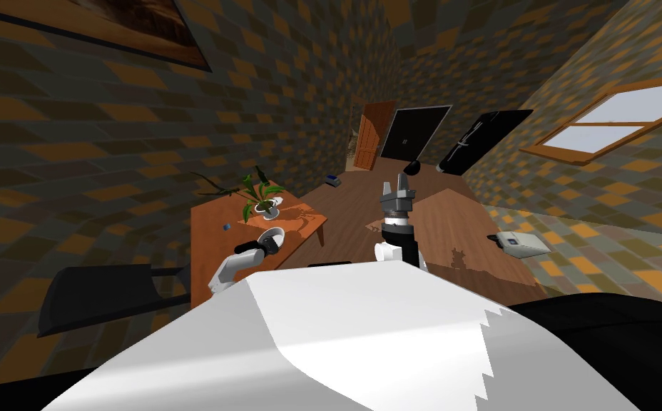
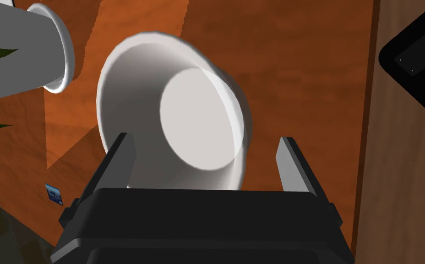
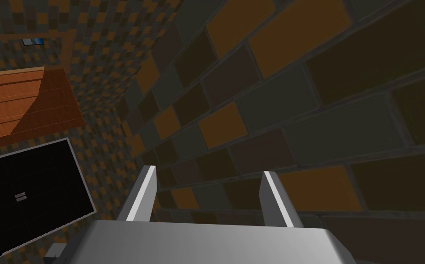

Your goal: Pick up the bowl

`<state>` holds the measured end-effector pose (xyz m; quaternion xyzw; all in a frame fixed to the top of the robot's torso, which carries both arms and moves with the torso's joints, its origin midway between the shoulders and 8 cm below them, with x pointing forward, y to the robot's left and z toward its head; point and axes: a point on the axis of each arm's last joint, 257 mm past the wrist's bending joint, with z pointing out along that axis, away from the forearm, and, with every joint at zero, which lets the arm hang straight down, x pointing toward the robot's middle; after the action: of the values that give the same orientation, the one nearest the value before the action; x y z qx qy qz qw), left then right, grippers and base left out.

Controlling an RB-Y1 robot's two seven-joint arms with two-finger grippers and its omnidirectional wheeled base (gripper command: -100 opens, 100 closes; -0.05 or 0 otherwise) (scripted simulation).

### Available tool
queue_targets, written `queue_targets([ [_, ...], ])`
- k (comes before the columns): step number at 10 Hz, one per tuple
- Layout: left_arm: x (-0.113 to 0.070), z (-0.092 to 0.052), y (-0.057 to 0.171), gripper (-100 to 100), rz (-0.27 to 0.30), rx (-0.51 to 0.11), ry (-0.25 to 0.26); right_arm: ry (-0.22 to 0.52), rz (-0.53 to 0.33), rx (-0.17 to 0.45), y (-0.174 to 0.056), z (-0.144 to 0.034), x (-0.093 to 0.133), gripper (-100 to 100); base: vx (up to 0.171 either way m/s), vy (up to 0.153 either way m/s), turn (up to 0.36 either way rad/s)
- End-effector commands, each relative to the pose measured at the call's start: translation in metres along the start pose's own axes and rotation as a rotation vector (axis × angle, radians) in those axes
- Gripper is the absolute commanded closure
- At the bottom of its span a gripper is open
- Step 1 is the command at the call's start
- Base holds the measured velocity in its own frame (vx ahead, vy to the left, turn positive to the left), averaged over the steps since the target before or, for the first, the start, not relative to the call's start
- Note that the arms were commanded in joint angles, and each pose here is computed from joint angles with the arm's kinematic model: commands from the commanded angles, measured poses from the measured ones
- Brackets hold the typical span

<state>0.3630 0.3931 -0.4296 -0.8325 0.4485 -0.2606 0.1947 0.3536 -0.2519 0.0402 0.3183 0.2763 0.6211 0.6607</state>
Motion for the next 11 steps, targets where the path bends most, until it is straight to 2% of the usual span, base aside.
queue_targets([
  [1,-0.004,0.001,0.006,-100,-0.007,-0.029,-0.016,0.0,0.0,0.0,0.0,0.0,0.0,0,0.018,0.004,-0.007],
  [7,-0.051,0.001,0.036,-100,-0.045,-0.182,-0.125,0.0,0.0,0.0,0.0,0.0,0.0,0,0.025,0.011,-0.012],
  [8,-0.048,0.002,0.03,-100,-0.041,-0.163,-0.111,0.0,0.0,0.0,0.0,0.0,0.0,0,0.011,0.009,-0.002],
  [9,-0.049,0.002,0.031,0,-0.042,-0.168,-0.114,0.0,0.0,0.0,0.0,0.0,0.0,0,0.0,0.0,0.0],
  [10,-0.05,0.007,0.035,-100,-0.043,-0.167,-0.115,0.0,0.0,0.0,0.0,0.0,0.0,0,0.015,0.01,-0.008],
  [11,-0.05,0.01,0.037,-100,-0.044,-0.166,-0.115,0.0,0.0,0.0,0.0,0.0,0.0,0,0.019,0.014,-0.01],
])
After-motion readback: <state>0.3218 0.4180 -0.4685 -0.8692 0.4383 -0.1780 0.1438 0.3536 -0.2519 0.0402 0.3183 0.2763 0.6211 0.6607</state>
